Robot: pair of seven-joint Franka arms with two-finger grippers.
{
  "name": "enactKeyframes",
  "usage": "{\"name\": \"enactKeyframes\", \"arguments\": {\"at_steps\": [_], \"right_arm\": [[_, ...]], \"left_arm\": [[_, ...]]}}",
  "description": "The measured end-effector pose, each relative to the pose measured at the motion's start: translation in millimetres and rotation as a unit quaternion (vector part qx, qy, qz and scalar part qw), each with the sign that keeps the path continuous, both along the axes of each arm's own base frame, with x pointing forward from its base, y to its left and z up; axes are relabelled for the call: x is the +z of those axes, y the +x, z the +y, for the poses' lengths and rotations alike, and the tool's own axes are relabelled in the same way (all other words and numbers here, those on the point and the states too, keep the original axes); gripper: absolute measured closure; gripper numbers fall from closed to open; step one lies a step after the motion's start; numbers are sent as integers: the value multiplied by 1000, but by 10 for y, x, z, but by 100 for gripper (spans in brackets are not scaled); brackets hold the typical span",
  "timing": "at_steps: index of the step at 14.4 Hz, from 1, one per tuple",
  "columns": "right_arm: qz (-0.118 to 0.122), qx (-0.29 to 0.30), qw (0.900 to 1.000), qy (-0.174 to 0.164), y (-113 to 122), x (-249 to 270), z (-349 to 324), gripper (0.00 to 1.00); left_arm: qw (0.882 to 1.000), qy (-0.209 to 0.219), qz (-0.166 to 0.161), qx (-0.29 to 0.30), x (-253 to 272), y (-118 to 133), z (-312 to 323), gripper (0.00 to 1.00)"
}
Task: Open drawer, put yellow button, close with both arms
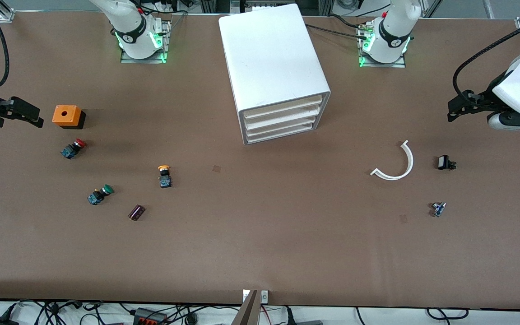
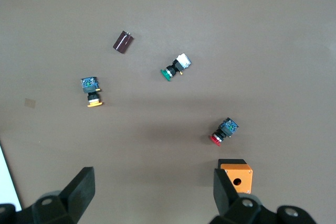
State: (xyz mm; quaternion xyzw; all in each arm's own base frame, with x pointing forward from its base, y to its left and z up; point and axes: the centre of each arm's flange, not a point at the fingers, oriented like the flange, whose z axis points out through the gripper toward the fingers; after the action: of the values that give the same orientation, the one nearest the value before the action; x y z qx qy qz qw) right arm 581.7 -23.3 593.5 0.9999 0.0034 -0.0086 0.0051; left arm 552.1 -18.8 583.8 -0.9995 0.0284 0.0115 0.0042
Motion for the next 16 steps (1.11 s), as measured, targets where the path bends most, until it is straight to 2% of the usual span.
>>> {"name": "enactKeyframes", "arguments": {"at_steps": [11,13,16], "right_arm": [[5,1,1000,0,5,-54,7,0],[8,7,1000,0,7,-76,64,0],[17,26,1000,0,43,-181,288,0]], "left_arm": [[1000,0,4,-1,-8,-9,-10,0],[1000,-5,26,-7,-45,-60,-99,0],[993,-37,105,-28,-228,-213,-405,0]]}}
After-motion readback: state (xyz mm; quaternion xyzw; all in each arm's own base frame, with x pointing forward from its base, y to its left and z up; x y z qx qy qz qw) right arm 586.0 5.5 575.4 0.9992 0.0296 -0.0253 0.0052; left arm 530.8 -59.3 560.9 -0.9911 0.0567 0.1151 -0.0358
